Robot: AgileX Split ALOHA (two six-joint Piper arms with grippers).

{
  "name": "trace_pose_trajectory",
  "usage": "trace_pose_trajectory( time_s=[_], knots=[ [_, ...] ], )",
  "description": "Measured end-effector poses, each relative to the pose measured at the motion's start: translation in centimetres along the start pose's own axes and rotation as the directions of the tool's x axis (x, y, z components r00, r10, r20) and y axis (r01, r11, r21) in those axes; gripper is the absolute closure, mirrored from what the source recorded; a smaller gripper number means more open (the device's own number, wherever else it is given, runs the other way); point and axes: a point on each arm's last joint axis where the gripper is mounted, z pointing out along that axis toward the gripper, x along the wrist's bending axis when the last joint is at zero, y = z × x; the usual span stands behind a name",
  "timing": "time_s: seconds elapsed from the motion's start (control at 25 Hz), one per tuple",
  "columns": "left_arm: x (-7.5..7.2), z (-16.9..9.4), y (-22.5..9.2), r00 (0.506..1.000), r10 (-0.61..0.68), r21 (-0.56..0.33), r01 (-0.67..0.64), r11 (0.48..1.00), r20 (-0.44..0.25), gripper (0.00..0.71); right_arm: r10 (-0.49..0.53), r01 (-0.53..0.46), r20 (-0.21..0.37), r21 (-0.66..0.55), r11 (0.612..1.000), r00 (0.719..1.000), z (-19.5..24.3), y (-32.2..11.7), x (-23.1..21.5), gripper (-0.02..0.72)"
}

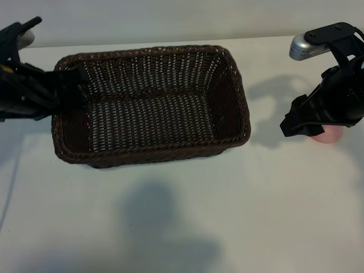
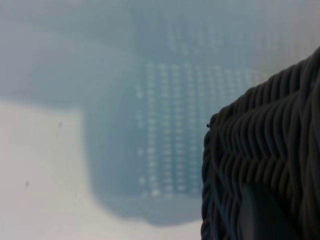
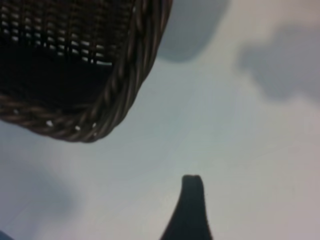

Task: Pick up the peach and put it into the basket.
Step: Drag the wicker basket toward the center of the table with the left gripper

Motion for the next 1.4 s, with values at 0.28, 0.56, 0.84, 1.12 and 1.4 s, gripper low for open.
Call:
trace_pose_trajectory(
  time_s=[0.28,0.56,0.84,1.12,1.4],
  knots=[
    [-0.3,1.4,1.3,1.0,0.019,0.029,-0.018,0.999,-0.006,0.548,0.0,0.0,-0.001,0.003,1.0,1.0,0.0,0.0,0.0,0.108],
    [-1.4,2.8,2.9,0.999,0.047,0.03,-0.047,0.998,0.006,0.548,0.0,0.0,-0.001,0.003,1.0,1.0,0.0,0.0,0.0,0.108],
    [-3.7,5.3,3.2,0.996,0.08,0.054,-0.082,0.995,0.04,0.548,0.0,0.0,-0.001,0.004,1.0,1.0,0.0,0.0,0.0,0.108],
    [-3.8,8.0,3.5,0.997,0.07,0.082,-0.073,0.994,0.03,0.548,0.0,0.0,-0.002,0.005,1.0,1.0,0.0,0.0,0.0,0.108],
    [-3.4,10.2,3.1,0.997,0.071,0.113,-0.075,0.991,0.044,0.548,0.0,0.0,-0.002,0.006,1.0,1.0,0.0,-0.1,0.0,0.108]
  ],
)
